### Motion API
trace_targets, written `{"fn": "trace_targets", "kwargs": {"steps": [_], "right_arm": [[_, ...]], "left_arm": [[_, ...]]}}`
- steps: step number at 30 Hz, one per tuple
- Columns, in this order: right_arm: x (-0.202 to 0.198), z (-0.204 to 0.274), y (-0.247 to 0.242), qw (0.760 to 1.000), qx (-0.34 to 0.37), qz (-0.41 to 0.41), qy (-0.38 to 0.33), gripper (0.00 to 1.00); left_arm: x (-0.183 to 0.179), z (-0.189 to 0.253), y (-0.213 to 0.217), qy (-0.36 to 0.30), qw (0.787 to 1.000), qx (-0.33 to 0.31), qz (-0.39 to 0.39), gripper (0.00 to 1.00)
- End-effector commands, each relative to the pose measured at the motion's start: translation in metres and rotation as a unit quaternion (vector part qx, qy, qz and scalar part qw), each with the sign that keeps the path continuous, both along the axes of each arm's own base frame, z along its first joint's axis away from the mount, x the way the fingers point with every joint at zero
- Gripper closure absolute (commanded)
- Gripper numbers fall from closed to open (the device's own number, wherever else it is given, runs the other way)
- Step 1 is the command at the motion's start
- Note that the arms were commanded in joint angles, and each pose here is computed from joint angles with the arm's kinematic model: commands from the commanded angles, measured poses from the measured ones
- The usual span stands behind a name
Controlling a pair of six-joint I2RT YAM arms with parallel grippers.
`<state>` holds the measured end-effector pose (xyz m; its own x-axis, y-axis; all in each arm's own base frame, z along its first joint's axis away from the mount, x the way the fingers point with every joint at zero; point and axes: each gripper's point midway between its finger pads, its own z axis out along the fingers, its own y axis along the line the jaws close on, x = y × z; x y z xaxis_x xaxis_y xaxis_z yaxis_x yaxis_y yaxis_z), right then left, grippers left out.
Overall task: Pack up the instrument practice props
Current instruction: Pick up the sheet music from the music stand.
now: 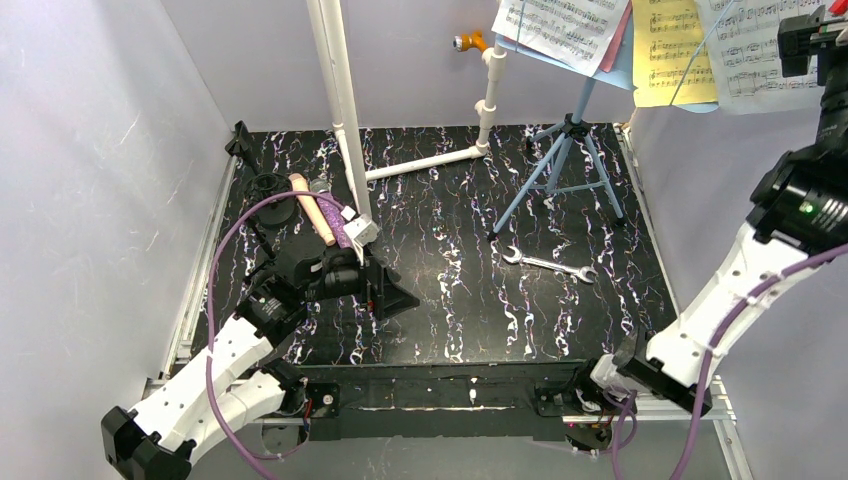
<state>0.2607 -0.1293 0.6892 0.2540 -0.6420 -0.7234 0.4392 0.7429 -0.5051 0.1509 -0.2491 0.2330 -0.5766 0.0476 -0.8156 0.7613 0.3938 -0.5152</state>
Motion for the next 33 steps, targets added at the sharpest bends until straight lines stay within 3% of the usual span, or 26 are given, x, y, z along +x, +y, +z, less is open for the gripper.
{"fn": "trace_targets", "kwargs": {"steps": [1,4,6,7,9,10,11,12,18,22,25,29,31,33], "right_arm": [[0.015,0.0,-0.017,1.0,-0.01,-0.02,0.01,0.01],[0.025,-0.005,-0.015,1.0,-0.01,0.0,0.022,0.02],[0.027,-0.007,-0.011,1.0,-0.009,0.013,0.027,0.11],[0.026,-0.007,-0.006,0.999,-0.011,0.022,0.029,0.2],[0.023,-0.012,0.003,0.999,-0.014,0.039,0.034,0.49],[0.02,-0.013,0.007,0.998,-0.013,0.044,0.032,0.73],[0.016,-0.011,0.01,0.999,-0.017,0.044,0.023,0.92],[0.011,-0.009,0.012,0.999,-0.02,0.041,0.016,0.99],[-0.041,0.027,0.019,0.996,-0.015,-0.007,-0.09,0.99],[-0.093,0.064,0.011,0.976,0.017,-0.073,-0.203,0.99],[-0.117,0.079,0.012,0.964,0.037,-0.092,-0.247,0.99],[-0.123,0.081,0.051,0.971,0.016,-0.016,-0.238,0.99],[-0.116,0.069,0.095,0.979,-0.01,0.087,-0.185,0.99],[-0.112,0.042,0.146,0.97,-0.015,0.216,-0.112,0.99]], "left_arm": [[-0.005,0.018,0.002,-0.006,1.0,-0.012,0.002,0.02],[-0.006,0.019,0.004,-0.005,1.0,-0.014,0.008,0.02],[-0.006,0.019,0.005,-0.003,1.0,-0.014,0.011,0.02],[-0.006,0.019,0.006,-0.001,1.0,-0.014,0.013,0.02],[-0.007,0.019,0.007,0.001,1.0,-0.016,0.016,0.02],[-0.007,0.02,0.007,0.002,1.0,-0.017,0.017,0.02],[-0.008,0.021,0.007,0.002,1.0,-0.017,0.018,0.02],[-0.008,0.021,0.008,0.003,1.0,-0.018,0.019,0.02],[-0.011,0.025,0.01,0.003,1.0,-0.022,0.021,0.02],[-0.011,0.029,0.009,0.004,0.999,-0.027,0.02,0.02],[-0.012,0.033,0.008,0.005,0.999,-0.03,0.019,0.02],[-0.014,0.037,0.008,0.003,0.999,-0.035,0.016,0.02],[-0.016,0.041,0.007,-0.005,0.999,-0.046,0.007,0.02],[-0.019,0.05,0.003,-0.024,0.997,-0.066,-0.009,0.02]]}}
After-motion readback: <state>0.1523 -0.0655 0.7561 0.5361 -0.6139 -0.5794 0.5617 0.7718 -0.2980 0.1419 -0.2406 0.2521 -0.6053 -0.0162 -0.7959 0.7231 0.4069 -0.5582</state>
